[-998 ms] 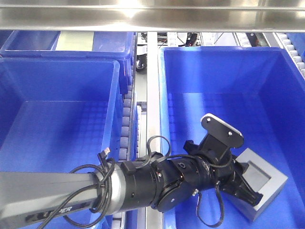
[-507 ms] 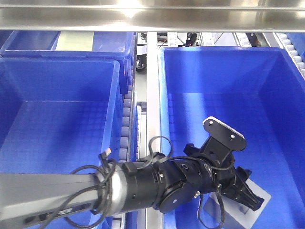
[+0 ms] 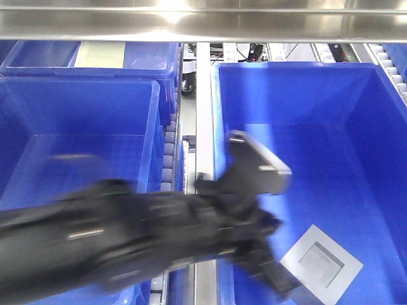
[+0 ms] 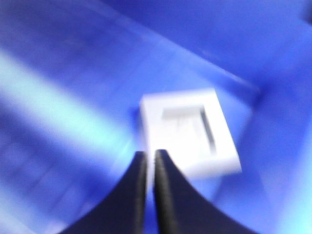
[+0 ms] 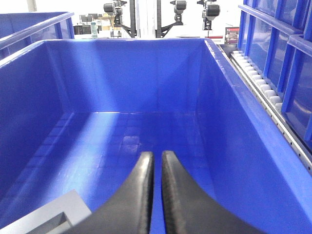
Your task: Sort gray base to blue bin
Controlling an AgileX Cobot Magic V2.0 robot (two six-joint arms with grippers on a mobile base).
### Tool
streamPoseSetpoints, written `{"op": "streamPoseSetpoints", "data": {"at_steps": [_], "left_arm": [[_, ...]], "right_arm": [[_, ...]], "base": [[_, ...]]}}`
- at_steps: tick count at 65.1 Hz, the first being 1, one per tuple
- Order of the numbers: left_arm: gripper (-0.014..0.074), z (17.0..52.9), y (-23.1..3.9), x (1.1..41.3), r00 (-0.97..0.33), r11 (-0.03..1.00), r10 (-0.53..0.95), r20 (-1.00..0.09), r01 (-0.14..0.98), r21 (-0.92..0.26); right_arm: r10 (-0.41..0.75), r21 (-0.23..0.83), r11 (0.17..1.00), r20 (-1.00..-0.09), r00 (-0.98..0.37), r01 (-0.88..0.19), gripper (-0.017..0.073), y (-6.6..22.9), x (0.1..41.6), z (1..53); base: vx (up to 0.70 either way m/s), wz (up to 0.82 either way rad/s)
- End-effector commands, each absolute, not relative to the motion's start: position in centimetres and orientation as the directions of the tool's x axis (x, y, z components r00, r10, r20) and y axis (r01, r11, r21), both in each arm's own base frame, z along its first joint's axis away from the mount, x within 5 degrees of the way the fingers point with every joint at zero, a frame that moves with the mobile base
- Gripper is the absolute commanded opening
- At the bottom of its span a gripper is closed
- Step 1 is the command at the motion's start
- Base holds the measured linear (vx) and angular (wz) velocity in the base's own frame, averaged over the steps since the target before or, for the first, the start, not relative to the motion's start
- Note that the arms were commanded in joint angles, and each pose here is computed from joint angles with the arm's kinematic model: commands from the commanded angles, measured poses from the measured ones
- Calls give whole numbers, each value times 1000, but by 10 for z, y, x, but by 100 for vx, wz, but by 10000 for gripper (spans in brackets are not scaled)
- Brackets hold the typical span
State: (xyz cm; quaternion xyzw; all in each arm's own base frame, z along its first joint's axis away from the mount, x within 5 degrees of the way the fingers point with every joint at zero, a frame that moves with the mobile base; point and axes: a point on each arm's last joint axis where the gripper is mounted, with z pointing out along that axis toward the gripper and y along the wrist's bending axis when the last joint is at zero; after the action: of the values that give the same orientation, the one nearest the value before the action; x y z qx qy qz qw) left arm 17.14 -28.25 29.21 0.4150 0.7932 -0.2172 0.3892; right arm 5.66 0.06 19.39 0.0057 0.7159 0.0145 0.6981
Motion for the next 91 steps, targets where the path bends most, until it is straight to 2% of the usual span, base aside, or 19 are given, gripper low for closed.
{"op": "streamPoseSetpoints", "data": {"at_steps": [1, 15, 36, 50, 65, 91], "left_arm": [[-7, 327, -254, 153, -290, 551, 401, -869, 834, -23], [-7, 340, -194, 118, -251, 551, 334, -908, 834, -28], [-7, 327, -117, 73, -201, 552, 237, -951, 833, -38], [-6, 311, -77, 49, -163, 550, 154, -975, 834, -52], [-6, 302, -55, 37, -140, 552, 110, -984, 832, -56], [-6, 302, -54, 37, -138, 552, 107, -985, 832, -57]], "right_arm": [[17, 16, 1000, -998, 64, -16, -4, 1, 56, 203], [17, 16, 1000, -998, 64, -16, -4, 1, 56, 203], [17, 16, 1000, -998, 64, -16, -4, 1, 56, 203], [17, 16, 1000, -998, 64, -16, -4, 1, 56, 203], [17, 16, 1000, -998, 64, -16, -4, 1, 56, 203], [17, 16, 1000, -998, 64, -16, -4, 1, 56, 203]], "base": [[0, 0], [0, 0], [0, 0], [0, 0], [0, 0], [0, 0]]}}
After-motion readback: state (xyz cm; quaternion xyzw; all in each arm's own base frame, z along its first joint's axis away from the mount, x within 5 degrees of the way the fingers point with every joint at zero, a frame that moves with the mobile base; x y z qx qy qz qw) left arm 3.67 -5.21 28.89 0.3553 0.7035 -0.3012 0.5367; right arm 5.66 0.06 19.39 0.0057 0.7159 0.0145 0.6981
